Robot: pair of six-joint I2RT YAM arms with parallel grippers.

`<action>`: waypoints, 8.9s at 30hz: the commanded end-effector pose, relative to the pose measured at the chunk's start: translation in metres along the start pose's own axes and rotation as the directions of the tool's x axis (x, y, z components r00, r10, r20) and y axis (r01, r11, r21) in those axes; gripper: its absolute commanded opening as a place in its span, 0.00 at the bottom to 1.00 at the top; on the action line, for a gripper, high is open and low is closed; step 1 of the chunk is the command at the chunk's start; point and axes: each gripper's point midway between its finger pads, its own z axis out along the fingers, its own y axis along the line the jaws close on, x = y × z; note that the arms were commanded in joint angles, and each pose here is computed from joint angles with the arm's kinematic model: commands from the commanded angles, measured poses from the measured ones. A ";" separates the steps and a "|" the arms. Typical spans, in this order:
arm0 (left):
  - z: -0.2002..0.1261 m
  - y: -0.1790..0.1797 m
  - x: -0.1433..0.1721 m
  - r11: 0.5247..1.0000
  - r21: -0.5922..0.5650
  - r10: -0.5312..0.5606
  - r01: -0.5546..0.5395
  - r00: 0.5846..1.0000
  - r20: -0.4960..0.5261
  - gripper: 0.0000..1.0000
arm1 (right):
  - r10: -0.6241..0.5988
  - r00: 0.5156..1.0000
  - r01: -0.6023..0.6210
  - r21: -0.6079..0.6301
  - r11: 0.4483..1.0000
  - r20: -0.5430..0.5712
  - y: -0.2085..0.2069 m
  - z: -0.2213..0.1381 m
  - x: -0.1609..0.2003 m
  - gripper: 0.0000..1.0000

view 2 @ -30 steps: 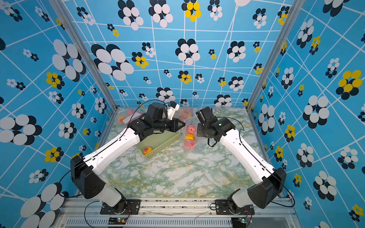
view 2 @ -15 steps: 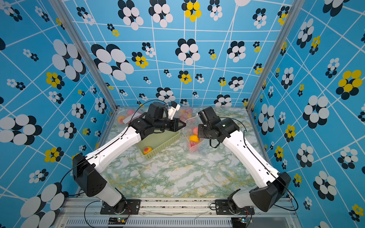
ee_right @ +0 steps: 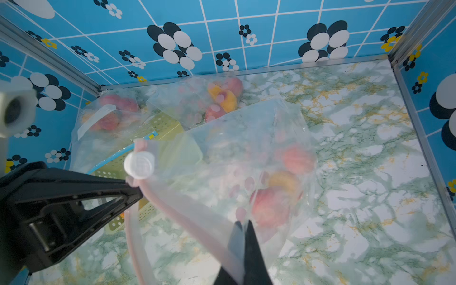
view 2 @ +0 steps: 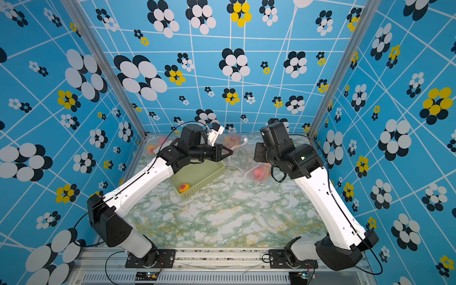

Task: Place the peach in a zip-top bag and seal the zipper
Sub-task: Adjust the zipper food storage bag at the center of the board, then pick up the peach from the basket, then place the peach in the zipper food storage bag, then adjust the zipper food storage bag at the center of the board.

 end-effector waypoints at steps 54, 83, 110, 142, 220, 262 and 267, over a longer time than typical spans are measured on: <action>-0.136 0.253 0.156 0.595 -0.802 -0.393 -0.059 0.849 -0.354 0.68 | -0.042 0.966 0.054 0.040 0.998 -0.254 0.011 0.097 0.057 0.00; -0.118 0.293 0.207 0.647 -0.744 -0.506 -0.166 0.636 -0.582 0.69 | -0.024 0.966 0.032 0.026 0.999 -0.258 0.014 0.106 0.065 0.00; -0.096 0.321 0.178 0.600 -0.797 -0.477 -0.069 0.769 -0.426 0.74 | -0.006 0.967 0.012 0.021 1.000 -0.253 0.015 0.110 0.068 0.00; -0.100 0.291 0.156 0.642 -0.765 -0.415 -0.042 0.820 -0.394 0.48 | 0.020 0.961 -0.023 -0.006 1.000 -0.276 0.019 0.122 0.084 0.00; -0.113 0.018 -0.006 0.882 -0.234 0.465 -0.408 0.834 0.298 0.75 | -0.295 0.907 0.142 -0.438 0.887 -0.302 0.068 -0.001 0.048 0.00; -0.075 -0.015 0.034 0.613 0.394 0.661 -0.685 0.718 0.218 0.19 | -0.580 0.786 0.308 -0.678 0.667 -0.213 0.093 0.002 0.079 0.00; -0.074 -0.011 0.025 0.655 0.372 0.636 -0.658 0.746 0.199 0.00 | -0.554 0.814 0.329 -0.648 0.687 -0.174 0.091 -0.004 0.065 0.00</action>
